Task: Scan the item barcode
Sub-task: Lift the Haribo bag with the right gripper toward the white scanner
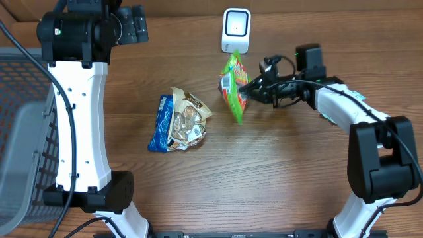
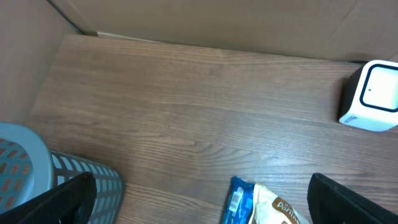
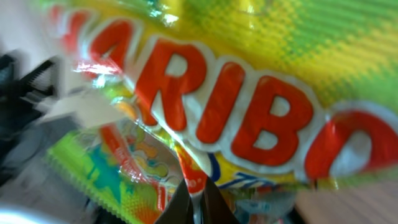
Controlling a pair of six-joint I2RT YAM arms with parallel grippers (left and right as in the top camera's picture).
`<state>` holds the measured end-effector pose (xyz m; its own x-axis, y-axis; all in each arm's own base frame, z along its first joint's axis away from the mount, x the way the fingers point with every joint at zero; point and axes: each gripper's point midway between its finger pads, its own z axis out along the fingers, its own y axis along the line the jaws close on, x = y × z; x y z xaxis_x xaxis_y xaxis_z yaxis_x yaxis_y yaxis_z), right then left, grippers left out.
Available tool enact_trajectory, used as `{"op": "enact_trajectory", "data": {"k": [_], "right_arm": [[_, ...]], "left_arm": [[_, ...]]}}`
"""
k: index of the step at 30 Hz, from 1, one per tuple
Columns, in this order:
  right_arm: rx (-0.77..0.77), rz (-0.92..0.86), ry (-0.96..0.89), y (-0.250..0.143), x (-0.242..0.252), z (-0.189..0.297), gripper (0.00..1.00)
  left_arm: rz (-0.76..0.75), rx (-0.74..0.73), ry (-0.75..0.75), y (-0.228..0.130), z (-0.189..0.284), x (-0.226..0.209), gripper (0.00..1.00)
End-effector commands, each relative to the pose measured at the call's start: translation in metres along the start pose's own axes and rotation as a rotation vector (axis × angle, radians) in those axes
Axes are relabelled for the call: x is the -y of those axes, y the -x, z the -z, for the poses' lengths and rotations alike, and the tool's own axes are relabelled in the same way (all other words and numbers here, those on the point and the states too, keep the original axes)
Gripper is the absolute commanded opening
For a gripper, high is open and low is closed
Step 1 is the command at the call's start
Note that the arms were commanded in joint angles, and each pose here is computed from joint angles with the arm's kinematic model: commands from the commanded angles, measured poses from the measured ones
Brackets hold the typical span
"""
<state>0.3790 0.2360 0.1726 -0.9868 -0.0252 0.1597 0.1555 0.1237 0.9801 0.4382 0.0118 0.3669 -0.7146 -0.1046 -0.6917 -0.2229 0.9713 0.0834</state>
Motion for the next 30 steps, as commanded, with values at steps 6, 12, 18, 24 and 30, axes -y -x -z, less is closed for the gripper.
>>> {"op": "enact_trajectory", "data": {"k": [6, 12, 18, 24, 30], "right_arm": [[-0.107, 0.083, 0.109, -0.016, -0.088, 0.028, 0.04], [-0.063, 0.246, 0.113, -0.029, -0.135, 0.043, 0.04], [-0.035, 0.290, 0.105, -0.035, -0.146, 0.057, 0.04], [-0.018, 0.328, 0.112, -0.033, -0.147, 0.061, 0.04], [0.011, 0.426, 0.132, -0.025, -0.147, 0.060, 0.04]], "left_arm": [[0.006, 0.004, 0.011, 0.001, -0.001, -0.001, 1.00], [0.006, 0.004, 0.011, 0.001, -0.001, -0.001, 1.00], [0.006, 0.004, 0.011, 0.001, -0.001, -0.001, 1.00], [0.006, 0.004, 0.011, 0.001, -0.001, -0.001, 0.99], [0.006, 0.004, 0.011, 0.001, -0.001, -0.001, 1.00]]}}
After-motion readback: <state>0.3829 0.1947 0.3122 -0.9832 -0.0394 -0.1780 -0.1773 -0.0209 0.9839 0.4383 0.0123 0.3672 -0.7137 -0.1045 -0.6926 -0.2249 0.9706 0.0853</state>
